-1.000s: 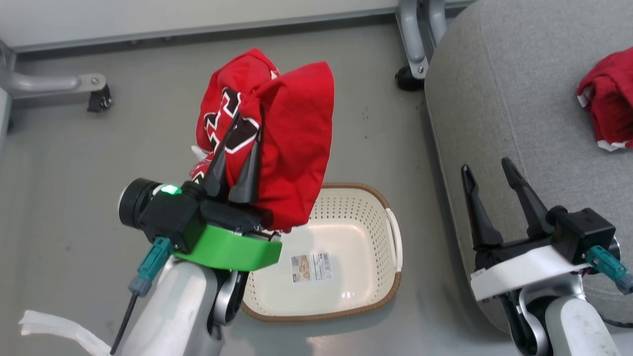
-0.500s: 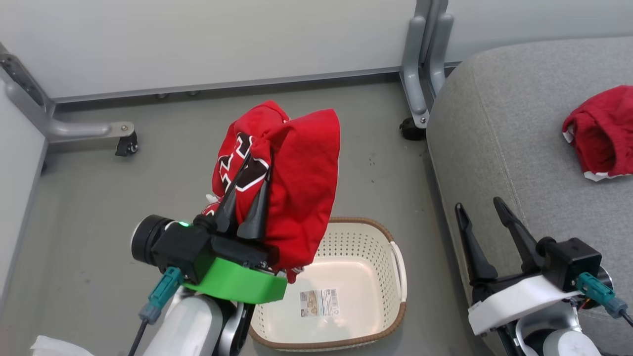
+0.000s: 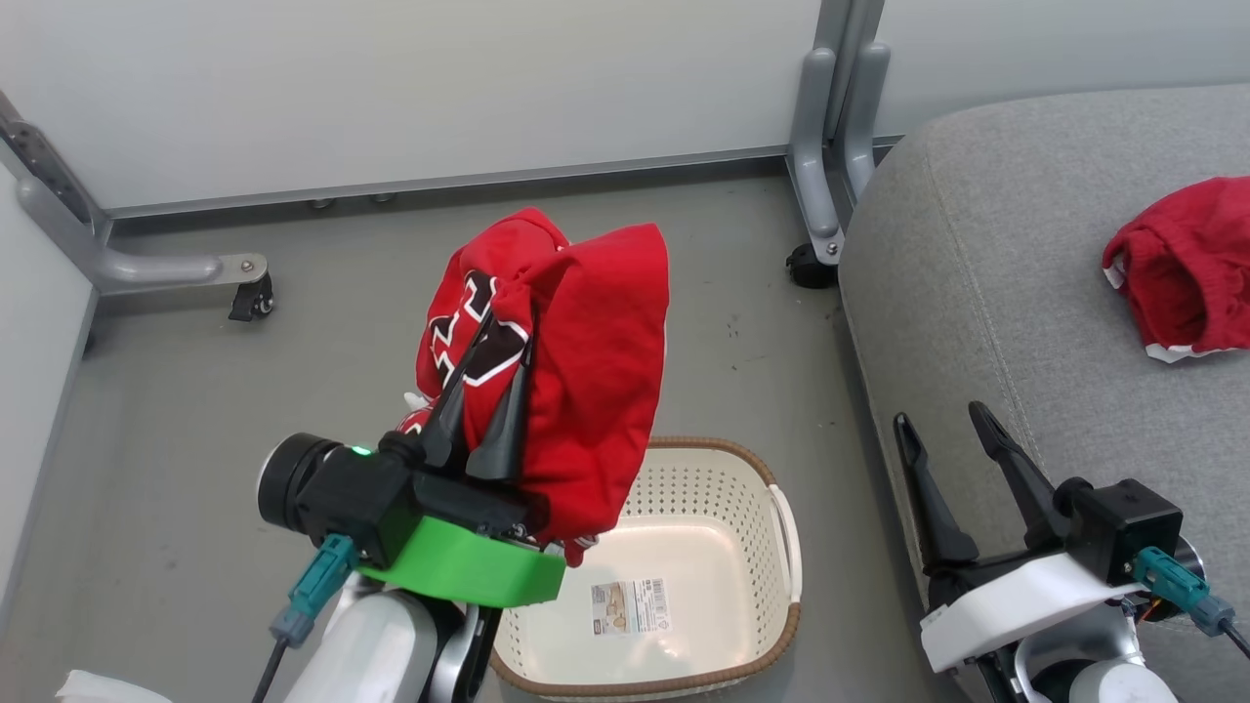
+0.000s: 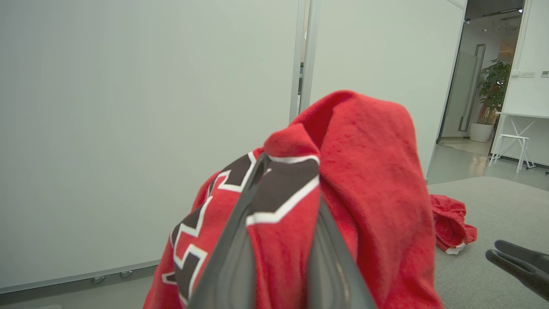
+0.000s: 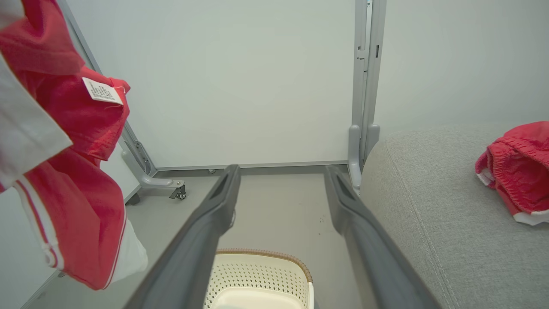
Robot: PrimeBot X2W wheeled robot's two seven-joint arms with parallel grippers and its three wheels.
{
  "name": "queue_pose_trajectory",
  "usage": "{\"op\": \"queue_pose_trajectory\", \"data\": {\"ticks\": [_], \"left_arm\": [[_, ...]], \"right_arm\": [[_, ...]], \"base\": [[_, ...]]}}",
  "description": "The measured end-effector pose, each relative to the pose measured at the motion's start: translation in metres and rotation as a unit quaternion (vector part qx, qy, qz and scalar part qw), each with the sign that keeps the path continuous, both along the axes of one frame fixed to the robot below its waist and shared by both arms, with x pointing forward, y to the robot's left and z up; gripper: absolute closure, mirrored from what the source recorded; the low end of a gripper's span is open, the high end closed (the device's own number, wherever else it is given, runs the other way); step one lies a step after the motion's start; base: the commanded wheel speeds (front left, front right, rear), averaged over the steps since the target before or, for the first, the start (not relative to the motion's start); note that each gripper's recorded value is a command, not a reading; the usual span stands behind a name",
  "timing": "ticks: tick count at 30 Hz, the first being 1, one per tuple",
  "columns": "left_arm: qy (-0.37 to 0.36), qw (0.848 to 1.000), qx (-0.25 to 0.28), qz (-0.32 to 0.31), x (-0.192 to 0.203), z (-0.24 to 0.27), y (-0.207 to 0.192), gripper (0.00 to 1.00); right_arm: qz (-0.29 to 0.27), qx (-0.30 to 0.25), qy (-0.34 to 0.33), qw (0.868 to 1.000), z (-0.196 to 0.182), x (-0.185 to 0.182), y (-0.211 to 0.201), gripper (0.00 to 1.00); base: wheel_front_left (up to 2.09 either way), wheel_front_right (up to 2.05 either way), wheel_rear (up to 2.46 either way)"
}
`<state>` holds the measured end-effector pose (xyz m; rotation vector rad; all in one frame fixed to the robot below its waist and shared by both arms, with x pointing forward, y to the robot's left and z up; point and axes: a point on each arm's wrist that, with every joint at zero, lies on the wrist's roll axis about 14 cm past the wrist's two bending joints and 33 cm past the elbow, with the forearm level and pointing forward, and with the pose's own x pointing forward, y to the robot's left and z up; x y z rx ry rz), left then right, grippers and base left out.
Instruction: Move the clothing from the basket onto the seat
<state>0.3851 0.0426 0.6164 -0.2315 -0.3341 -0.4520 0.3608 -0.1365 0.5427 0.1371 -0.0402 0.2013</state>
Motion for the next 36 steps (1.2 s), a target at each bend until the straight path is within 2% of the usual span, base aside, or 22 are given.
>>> {"op": "queue_pose_trajectory", "data": {"ticks": [6, 12, 19, 22, 34, 35, 36], "left_arm": [[0.001, 1.000, 0.000, -0.001, 0.000, 0.000, 0.000, 1.00], [0.005, 1.000, 0.000, -0.001, 0.003, -0.004, 0.000, 1.00], [0.007, 1.000, 0.000, 0.000, 0.003, -0.006, 0.001, 1.00], [0.011, 1.000, 0.002, 0.002, 0.003, -0.009, 0.001, 1.00], [0.020, 1.000, 0.005, -0.007, 0.002, -0.015, -0.004, 1.00], [0.020, 1.000, 0.005, -0.007, 0.002, -0.015, -0.004, 1.00], [0.021, 1.000, 0.005, -0.007, 0.001, -0.015, -0.004, 1.00]], "right_arm": [[0.023, 0.005, -0.006, 1.000, 0.005, 0.000, 0.015, 0.00], [0.096, 0.015, -0.026, 0.995, 0.023, 0.003, 0.054, 0.00], [0.229, 0.054, -0.036, 0.971, 0.044, -0.010, 0.125, 0.00], [0.268, 0.053, -0.031, 0.961, 0.044, -0.014, 0.146, 0.00], [0.348, 0.006, 0.003, 0.937, 0.019, -0.008, 0.192, 0.00], [0.352, 0.004, 0.003, 0.936, 0.018, -0.007, 0.195, 0.46], [0.355, 0.006, 0.004, 0.935, 0.017, -0.006, 0.197, 0.71]], "base": [[0.00, 0.00, 0.00], [0.00, 0.00, 0.00], [0.00, 0.00, 0.00], [0.00, 0.00, 0.00], [0.00, 0.00, 0.00], [0.00, 0.00, 0.00], [0.00, 0.00, 0.00]]}}
